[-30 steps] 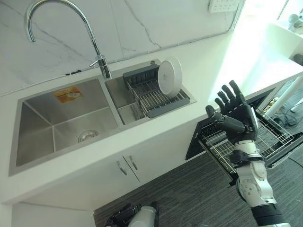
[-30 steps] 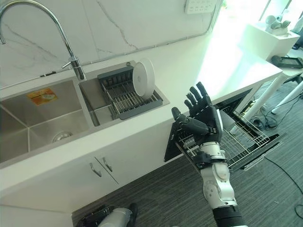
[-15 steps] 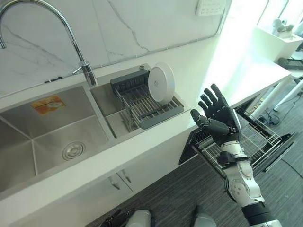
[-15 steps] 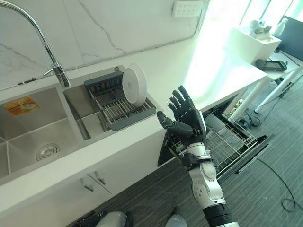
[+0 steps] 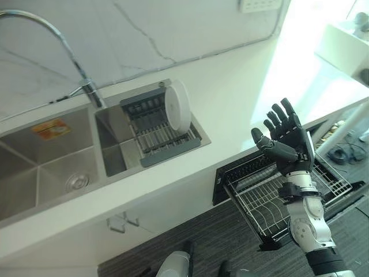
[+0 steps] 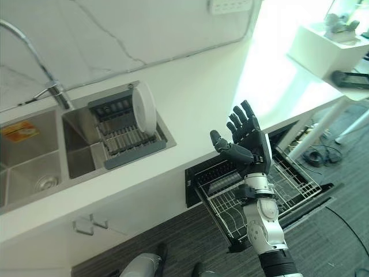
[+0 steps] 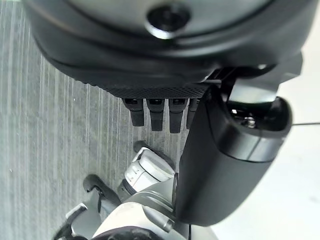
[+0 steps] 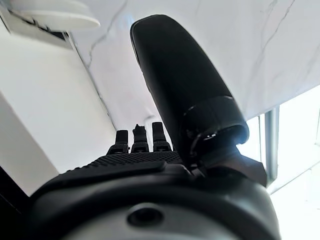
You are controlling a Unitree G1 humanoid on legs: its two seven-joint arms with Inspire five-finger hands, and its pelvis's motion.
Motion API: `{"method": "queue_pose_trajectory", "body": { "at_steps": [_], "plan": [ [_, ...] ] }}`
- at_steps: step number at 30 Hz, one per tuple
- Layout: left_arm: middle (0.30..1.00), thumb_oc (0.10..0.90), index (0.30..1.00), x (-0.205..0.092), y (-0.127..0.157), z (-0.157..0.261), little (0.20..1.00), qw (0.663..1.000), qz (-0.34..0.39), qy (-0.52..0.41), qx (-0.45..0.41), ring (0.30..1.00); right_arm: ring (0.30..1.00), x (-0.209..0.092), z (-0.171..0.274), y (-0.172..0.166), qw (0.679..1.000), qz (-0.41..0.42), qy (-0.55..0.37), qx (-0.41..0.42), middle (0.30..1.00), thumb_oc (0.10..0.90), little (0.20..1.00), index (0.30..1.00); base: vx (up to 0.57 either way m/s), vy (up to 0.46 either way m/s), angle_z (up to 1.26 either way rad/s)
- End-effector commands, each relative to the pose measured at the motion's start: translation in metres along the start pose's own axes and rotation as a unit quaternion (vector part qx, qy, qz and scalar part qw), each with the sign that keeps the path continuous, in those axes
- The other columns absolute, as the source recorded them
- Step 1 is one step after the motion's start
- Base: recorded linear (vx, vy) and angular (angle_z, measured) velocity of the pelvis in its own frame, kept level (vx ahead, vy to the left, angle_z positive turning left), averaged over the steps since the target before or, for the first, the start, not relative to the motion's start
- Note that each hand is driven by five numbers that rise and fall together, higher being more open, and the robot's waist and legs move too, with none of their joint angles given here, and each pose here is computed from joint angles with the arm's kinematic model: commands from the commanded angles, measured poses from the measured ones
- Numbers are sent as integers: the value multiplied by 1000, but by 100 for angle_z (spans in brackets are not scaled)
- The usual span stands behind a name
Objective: Place the dishes in the dishwasher.
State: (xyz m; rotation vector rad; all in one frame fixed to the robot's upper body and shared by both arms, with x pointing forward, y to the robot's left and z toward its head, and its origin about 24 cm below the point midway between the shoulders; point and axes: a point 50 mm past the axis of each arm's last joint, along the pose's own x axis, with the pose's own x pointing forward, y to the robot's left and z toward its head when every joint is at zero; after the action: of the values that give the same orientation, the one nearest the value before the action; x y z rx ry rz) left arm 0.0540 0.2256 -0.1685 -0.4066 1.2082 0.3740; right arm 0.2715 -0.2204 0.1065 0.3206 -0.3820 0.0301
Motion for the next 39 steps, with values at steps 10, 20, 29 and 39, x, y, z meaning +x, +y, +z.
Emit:
{"method": "queue_pose_trajectory", "body": {
  "at_steps": [10, 20, 29, 39],
  "plan": [
    [900, 800, 900, -8, 10, -43, 900, 997, 15, 79, 12, 900, 900, 25, 50, 39, 983, 104, -152, 20, 900, 800, 900, 900, 60, 20, -1],
    [900, 800, 900, -9, 13, -46, 900, 994, 28, 102, 40, 900, 900, 61, 51, 58, 985, 98, -117, 82, 900, 800, 900, 900, 59, 8, 8],
    [900, 800, 900, -12, 24, -48, 900, 990, 42, 118, 70, 900, 900, 94, 66, 63, 990, 75, -115, 25, 900, 800, 900, 900, 67, 9, 10],
    [900, 800, 900, -15, 33, -51, 900, 987, 46, 126, 86, 900, 900, 109, 72, 47, 993, 22, -120, 1, 900, 800, 900, 900, 34, 9, 9]
  ]
}}
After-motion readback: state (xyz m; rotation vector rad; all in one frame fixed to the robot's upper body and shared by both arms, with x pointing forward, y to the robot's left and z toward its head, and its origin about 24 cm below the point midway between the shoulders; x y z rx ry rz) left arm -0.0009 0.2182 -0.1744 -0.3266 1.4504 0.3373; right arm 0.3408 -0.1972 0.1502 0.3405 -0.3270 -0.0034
